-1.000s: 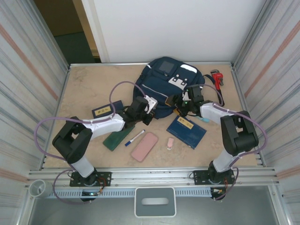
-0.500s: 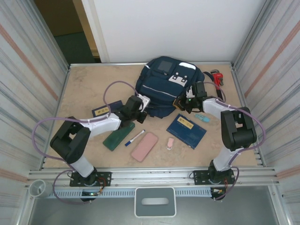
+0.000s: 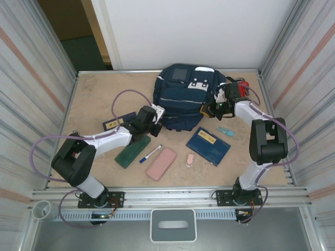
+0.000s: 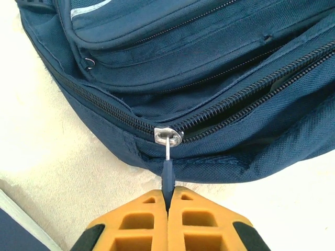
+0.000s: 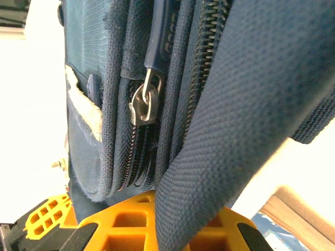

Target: Pack the student bag

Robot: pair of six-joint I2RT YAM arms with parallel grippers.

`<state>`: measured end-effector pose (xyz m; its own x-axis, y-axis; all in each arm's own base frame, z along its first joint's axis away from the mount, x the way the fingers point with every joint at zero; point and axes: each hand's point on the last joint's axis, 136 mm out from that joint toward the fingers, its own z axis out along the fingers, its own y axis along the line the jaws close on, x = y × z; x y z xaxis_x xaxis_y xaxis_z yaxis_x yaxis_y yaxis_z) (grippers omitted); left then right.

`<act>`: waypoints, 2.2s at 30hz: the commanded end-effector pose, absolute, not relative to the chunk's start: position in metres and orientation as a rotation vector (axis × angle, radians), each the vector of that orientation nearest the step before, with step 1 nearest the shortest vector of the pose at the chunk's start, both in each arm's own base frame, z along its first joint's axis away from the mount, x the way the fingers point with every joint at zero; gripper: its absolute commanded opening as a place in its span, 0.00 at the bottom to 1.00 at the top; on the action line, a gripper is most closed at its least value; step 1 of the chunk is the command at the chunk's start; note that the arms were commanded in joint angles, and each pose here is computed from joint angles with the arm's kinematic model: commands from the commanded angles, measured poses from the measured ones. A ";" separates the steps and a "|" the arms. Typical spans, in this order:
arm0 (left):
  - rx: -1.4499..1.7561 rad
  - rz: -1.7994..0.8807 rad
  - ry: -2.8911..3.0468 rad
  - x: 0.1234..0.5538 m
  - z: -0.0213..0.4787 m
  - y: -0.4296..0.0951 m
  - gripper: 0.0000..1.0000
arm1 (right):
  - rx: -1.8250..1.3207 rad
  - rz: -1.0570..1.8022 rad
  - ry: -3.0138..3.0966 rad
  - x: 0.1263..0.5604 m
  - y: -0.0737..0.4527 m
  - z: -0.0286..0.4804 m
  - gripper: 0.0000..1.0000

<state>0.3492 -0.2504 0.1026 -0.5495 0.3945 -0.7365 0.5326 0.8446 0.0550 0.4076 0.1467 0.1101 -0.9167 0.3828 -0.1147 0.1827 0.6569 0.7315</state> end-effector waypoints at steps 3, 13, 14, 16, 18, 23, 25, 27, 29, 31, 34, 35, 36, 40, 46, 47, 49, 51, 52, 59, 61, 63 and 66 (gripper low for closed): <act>0.632 -0.252 2.191 0.343 0.128 -0.247 0.00 | 0.274 1.117 2.569 0.433 0.163 0.131 0.01; 0.722 -0.328 2.181 0.328 0.135 -0.276 0.00 | 0.272 1.047 2.575 0.457 0.149 0.138 0.13; 0.725 -0.336 2.178 0.328 0.136 -0.281 0.00 | 0.284 1.047 2.570 0.461 0.147 0.139 0.18; 0.743 -0.353 2.171 0.328 0.137 -0.294 0.00 | 0.311 1.041 2.559 0.463 0.141 0.143 0.28; 0.751 -0.361 2.167 0.327 0.139 -0.307 0.00 | 0.343 0.986 2.558 0.456 0.130 0.143 0.41; 0.774 -0.409 2.149 0.322 0.141 -0.334 0.00 | 0.440 0.945 2.555 0.411 0.119 0.128 0.67; 0.786 -0.424 2.146 0.320 0.140 -0.340 0.00 | 0.497 0.967 2.538 0.394 0.120 0.117 0.79; 0.799 -0.435 2.145 0.318 0.139 -0.345 0.00 | 0.520 0.986 2.525 0.385 0.127 0.111 0.85; 0.809 -0.440 2.142 0.317 0.138 -0.348 0.00 | 0.528 0.950 2.534 0.384 0.135 0.102 0.88; 0.816 -0.437 2.140 0.317 0.136 -0.348 0.00 | 0.519 0.948 2.545 0.388 0.146 0.094 0.88; 0.818 -0.391 2.144 0.318 0.133 -0.342 0.00 | 0.512 0.947 2.545 0.403 0.155 0.089 0.72; 0.817 -0.360 2.148 0.319 0.132 -0.337 0.00 | 0.509 0.932 2.546 0.407 0.153 0.089 0.59; 0.817 -0.332 2.151 0.319 0.131 -0.333 0.00 | 0.500 0.919 2.543 0.411 0.151 0.090 0.45; 0.790 -0.241 2.171 0.324 0.127 -0.305 0.00 | 0.426 0.884 2.548 0.418 0.141 0.099 0.09; 0.729 -0.186 2.210 0.335 0.118 -0.263 0.00 | 0.284 0.905 2.593 0.413 0.129 0.114 0.00; 0.743 -0.186 2.203 0.334 0.119 -0.262 0.00 | 0.271 0.917 2.598 0.413 0.128 0.116 0.00; 0.774 -0.216 2.198 0.331 0.120 -0.266 0.00 | 0.257 0.943 2.594 0.413 0.131 0.120 0.00; 0.788 -0.241 2.198 0.329 0.119 -0.270 0.00 | 0.248 0.968 2.586 0.414 0.134 0.124 0.00; 0.787 -0.250 2.202 0.329 0.118 -0.270 0.00 | 0.250 0.967 2.580 0.417 0.133 0.126 0.00; 0.683 -0.259 2.264 0.350 0.100 -0.256 0.00 | 0.244 0.995 2.548 0.428 0.119 0.147 0.00; 0.652 -0.238 2.274 0.360 0.097 -0.250 0.00 | 0.219 0.991 2.563 0.428 0.115 0.151 0.00; 0.639 -0.221 2.282 0.368 0.096 -0.248 0.00 | 0.193 0.978 2.587 0.427 0.109 0.152 0.00; 0.667 -0.256 2.284 0.368 0.098 -0.257 0.00 | 0.174 0.924 2.638 0.428 0.100 0.147 0.00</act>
<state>0.3613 -0.2561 0.0918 -0.5893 0.4009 -0.7015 0.5447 0.8384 0.0216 0.4225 0.1095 0.1376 -0.9299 0.2898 -0.2267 0.0763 0.7547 0.6516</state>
